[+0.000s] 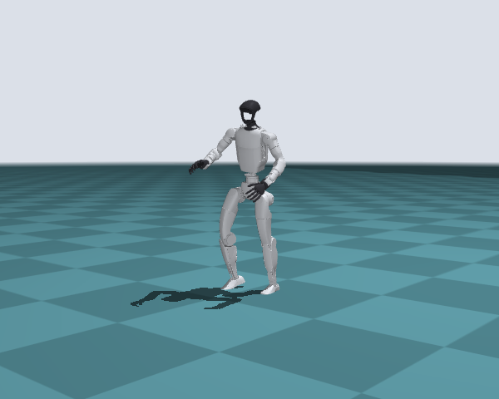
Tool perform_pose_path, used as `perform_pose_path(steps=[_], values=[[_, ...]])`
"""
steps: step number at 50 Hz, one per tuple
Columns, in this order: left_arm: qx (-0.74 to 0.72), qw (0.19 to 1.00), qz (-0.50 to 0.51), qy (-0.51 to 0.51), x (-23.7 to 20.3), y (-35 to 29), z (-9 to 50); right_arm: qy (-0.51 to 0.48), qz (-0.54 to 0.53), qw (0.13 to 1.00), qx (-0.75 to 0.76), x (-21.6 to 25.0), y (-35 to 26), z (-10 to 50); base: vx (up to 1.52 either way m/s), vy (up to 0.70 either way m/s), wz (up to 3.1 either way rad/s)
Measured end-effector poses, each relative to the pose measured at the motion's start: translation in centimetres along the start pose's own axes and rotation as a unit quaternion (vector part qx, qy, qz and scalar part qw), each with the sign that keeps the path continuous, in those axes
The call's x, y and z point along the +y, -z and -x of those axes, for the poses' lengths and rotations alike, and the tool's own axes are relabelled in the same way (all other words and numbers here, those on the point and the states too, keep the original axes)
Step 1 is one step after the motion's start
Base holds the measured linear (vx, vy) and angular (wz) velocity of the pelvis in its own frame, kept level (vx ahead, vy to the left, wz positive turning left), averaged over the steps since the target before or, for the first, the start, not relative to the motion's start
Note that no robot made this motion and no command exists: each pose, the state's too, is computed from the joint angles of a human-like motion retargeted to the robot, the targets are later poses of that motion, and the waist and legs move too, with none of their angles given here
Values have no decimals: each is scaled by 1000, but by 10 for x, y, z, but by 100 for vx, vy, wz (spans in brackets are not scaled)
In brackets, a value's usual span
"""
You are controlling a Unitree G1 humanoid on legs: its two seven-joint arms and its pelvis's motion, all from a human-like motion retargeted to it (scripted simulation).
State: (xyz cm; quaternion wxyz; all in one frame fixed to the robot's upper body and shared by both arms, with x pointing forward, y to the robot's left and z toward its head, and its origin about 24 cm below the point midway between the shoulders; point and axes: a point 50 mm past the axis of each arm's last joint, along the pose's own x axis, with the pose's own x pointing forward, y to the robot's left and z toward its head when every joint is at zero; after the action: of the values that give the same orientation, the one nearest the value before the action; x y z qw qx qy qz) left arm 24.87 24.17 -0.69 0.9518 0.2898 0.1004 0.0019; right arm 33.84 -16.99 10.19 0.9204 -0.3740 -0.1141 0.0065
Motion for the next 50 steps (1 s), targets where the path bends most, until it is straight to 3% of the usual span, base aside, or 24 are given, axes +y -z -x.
perform_pose_path(steps=[12,22,30,37,45,47,50], values=[[23,997,67,-35,22,6,-11,-15,98,994,-42,-13,-17,-18,41,-24,92],[302,919,82,-240,73,122,59,-74,286,954,-59,-6,-14,-35,46,-31,110],[426,857,89,-276,106,152,91,-91,393,915,-20,-19,-7,-54,21,-30,109],[340,887,55,-307,150,106,39,-64,402,913,-21,-20,-26,-75,-1,-13,78],[203,916,-40,-343,192,0,-39,-87,381,918,-70,29,-60,-79,-2,-13,-20],[121,941,-118,-292,179,-46,-68,-96,373,920,-75,40,-63,-76,-5,-13,-27],[-73,945,-272,-164,124,-128,-99,-100,358,926,-73,53,-60,-71,-3,-5,-8]])
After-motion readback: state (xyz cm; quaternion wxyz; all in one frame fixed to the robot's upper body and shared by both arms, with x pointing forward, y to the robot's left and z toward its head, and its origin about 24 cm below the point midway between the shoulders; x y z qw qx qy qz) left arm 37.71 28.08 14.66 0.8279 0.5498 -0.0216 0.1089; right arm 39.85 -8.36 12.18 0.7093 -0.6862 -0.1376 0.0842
